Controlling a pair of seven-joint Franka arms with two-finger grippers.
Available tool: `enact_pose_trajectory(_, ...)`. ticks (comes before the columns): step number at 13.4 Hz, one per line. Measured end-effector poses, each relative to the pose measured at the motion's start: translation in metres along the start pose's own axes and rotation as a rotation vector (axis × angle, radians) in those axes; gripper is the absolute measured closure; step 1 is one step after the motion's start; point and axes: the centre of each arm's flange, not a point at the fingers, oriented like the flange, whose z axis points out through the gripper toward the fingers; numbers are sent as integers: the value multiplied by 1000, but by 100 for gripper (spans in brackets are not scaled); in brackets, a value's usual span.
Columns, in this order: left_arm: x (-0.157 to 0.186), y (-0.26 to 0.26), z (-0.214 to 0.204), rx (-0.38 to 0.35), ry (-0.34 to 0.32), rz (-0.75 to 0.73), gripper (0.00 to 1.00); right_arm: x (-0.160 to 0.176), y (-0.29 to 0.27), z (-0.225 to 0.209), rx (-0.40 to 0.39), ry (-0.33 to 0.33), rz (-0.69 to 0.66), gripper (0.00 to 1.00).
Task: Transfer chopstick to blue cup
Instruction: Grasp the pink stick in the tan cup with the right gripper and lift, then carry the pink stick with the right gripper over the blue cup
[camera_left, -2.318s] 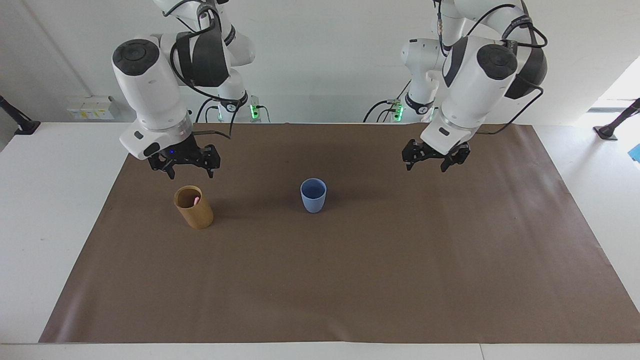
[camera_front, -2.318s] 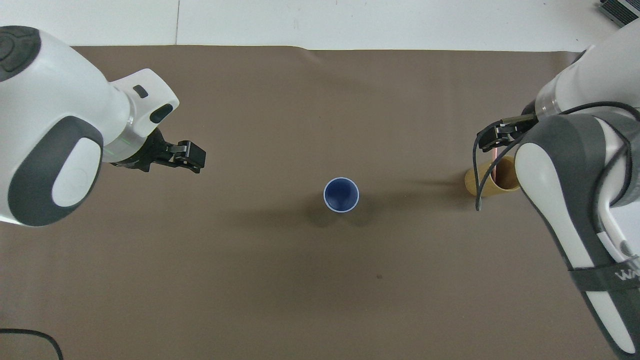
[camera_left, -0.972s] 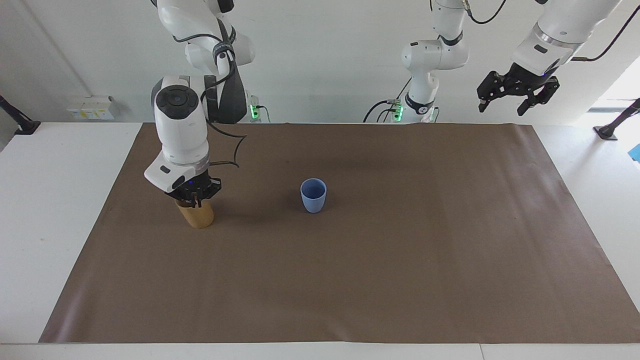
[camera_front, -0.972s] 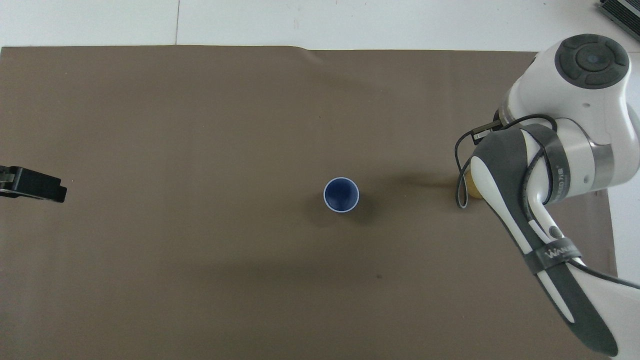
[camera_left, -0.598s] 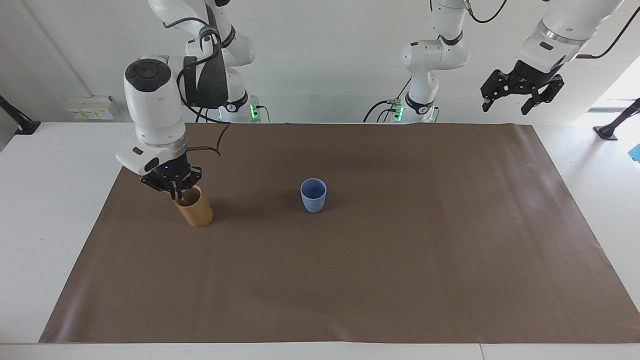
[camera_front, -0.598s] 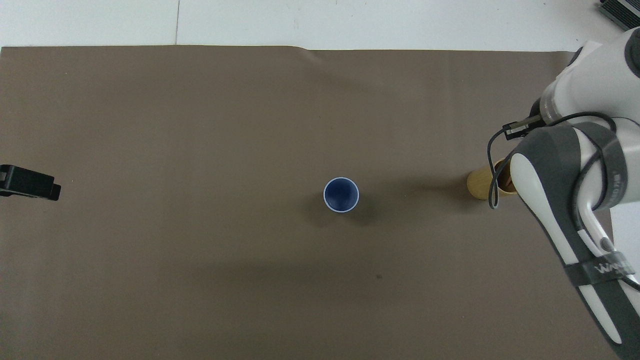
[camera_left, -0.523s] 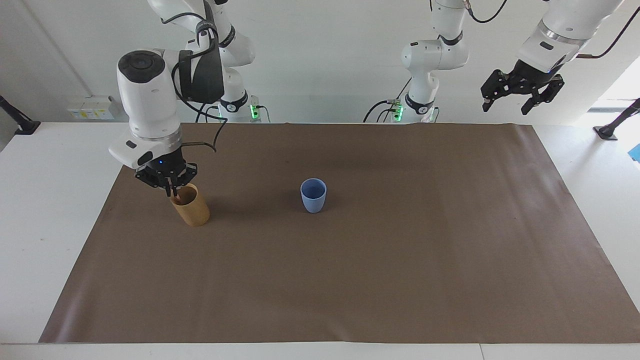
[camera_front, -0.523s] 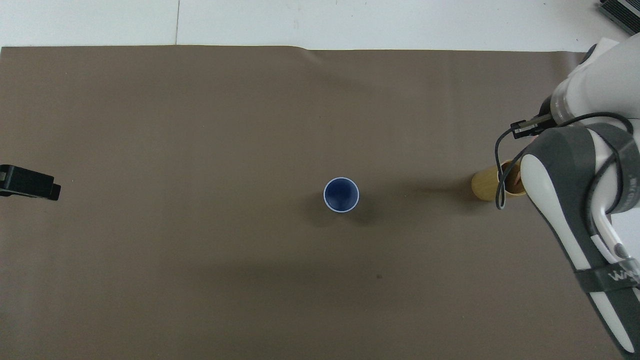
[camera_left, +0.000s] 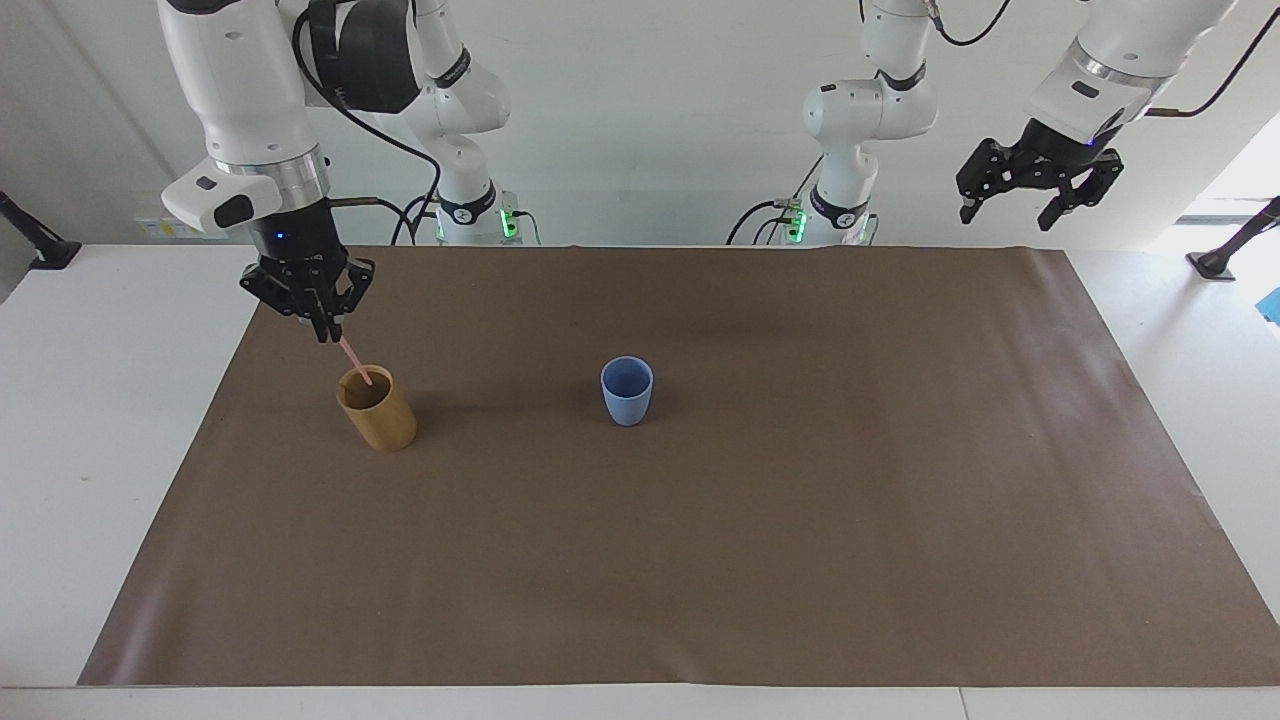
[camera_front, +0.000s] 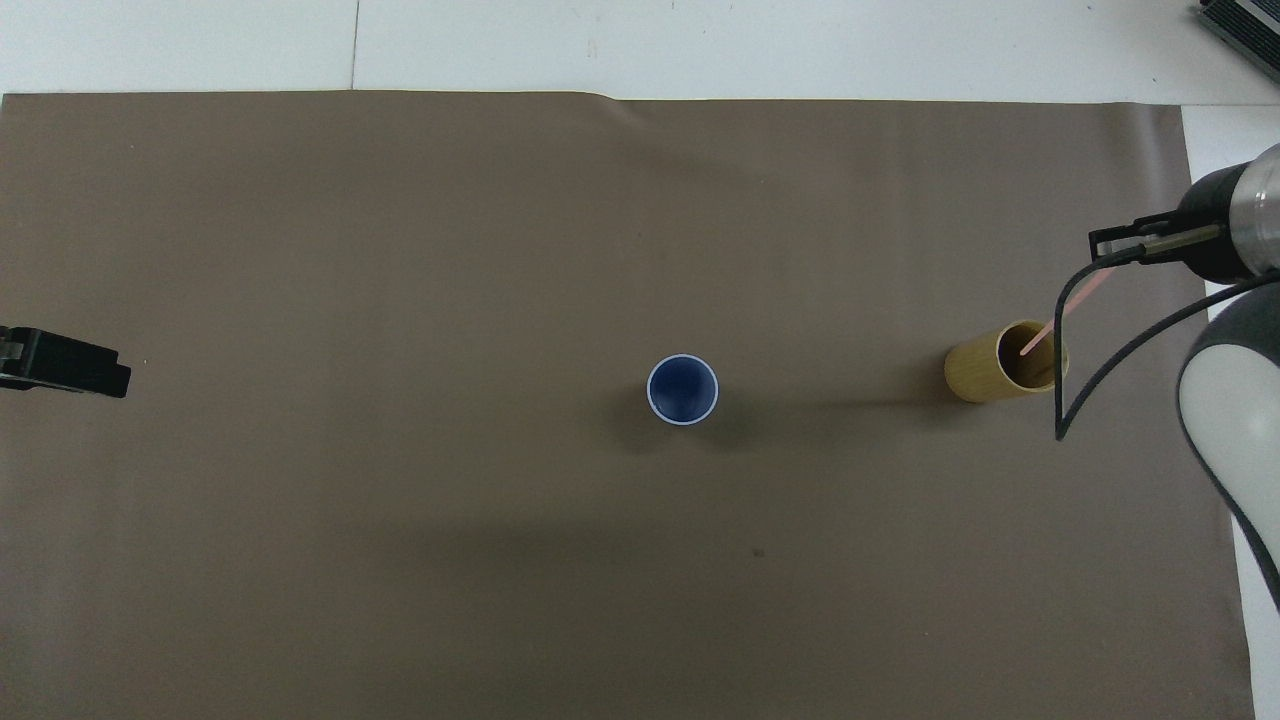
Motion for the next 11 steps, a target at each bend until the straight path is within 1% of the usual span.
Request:
enact_pose_trajectory(1,0,-3,0,-1,0,-6,0,1,-6,-2,38,11,6,90)
enact_pose_trajectory(3,-1,-10,0,-1,1,-18,0,4,-29,-5,83,35,-11,90)
enact_pose_trajectory(5,-1,-12,0,-2,1,-22,0,7,-69,-8,114,55,-40,90)
enact_pose_trajectory(6,-1,-12,0,-2,1,-22,0,7,-93,-9,145,71,-48,90)
enact_pose_trajectory(8,-1,-12,0,-2,1,-22,0,-2,-139,-11,210,97,-57,90)
enact_pose_trajectory(11,-1,-12,0,-2,1,-22,0,-29,-199,-14,252,100,-82,90)
